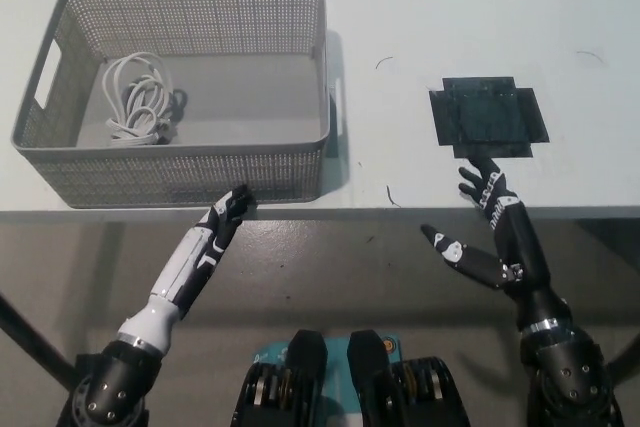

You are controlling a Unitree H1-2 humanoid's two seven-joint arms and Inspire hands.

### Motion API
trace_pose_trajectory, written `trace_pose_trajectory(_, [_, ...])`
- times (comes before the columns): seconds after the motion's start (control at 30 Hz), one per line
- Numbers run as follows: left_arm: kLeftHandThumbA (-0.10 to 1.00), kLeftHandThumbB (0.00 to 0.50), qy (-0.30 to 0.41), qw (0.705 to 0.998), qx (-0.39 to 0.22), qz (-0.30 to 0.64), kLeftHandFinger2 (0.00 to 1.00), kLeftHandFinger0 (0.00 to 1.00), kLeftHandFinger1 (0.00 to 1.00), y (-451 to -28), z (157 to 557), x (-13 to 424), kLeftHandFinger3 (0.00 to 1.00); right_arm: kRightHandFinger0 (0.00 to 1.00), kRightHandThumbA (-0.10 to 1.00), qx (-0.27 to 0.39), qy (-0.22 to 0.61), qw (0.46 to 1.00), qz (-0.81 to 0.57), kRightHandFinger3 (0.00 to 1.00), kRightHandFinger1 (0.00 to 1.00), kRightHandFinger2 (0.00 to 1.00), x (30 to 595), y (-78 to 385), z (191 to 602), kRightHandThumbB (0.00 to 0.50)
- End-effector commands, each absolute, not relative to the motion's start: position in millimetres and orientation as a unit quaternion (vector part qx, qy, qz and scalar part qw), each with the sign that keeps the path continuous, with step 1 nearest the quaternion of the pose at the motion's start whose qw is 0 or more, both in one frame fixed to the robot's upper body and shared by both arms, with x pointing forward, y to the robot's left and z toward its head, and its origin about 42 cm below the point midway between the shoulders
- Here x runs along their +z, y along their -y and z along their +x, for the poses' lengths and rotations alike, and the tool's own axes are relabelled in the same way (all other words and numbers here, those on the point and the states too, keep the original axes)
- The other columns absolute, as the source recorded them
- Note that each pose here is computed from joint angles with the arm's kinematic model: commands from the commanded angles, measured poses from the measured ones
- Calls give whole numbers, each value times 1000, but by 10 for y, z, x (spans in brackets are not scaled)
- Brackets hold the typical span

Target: Use the right hand to pick up a power strip and put it into a container on the left side

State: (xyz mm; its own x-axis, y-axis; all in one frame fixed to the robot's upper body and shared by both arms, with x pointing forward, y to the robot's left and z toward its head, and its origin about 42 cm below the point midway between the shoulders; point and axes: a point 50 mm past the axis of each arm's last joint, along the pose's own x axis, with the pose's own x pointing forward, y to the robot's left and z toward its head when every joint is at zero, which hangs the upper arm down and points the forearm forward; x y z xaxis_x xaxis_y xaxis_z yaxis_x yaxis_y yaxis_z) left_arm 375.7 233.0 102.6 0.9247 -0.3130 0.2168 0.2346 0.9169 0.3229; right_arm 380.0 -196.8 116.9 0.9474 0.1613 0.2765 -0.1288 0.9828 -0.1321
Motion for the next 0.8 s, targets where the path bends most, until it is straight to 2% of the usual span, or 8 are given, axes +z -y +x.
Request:
trace_pose_trajectory(0.0, [1000,224,175,965,-132,143,1000,1000,1000,-2291,3791,1172,1000,881,795,65,189,979,-48,1000,916,1000,1297,1954,3829,101])
trace_pose_trajectory(0.1, [1000,228,175,965,-132,145,1000,1000,1000,-2287,3785,1171,1000,870,743,69,189,978,-47,1000,914,1000,1284,1954,3836,98])
trace_pose_trajectory(0.27, [1000,203,166,966,-135,145,1000,1000,1000,-2303,3643,1081,1000,843,721,76,180,979,-56,1000,888,1000,1209,1929,3731,82])
trace_pose_trajectory(0.4, [995,191,149,970,-136,139,1000,1000,1000,-2305,3442,932,1000,811,693,85,166,981,-59,1000,861,1000,1073,1926,3574,89])
trace_pose_trajectory(0.57, [961,205,119,977,-134,118,1000,994,1000,-2319,3073,708,1000,772,685,92,143,984,-54,1000,828,1000,834,1923,3296,96])
trace_pose_trajectory(0.63, [982,233,114,978,-133,111,1000,1000,1000,-2345,2982,673,1000,778,685,86,139,986,-45,1000,833,1000,803,1917,3206,108])
trace_pose_trajectory(0.77, [1000,229,122,979,-119,109,1000,1000,1000,-2381,2808,704,1000,825,656,80,145,986,-32,1000,891,1000,796,1963,2924,57])
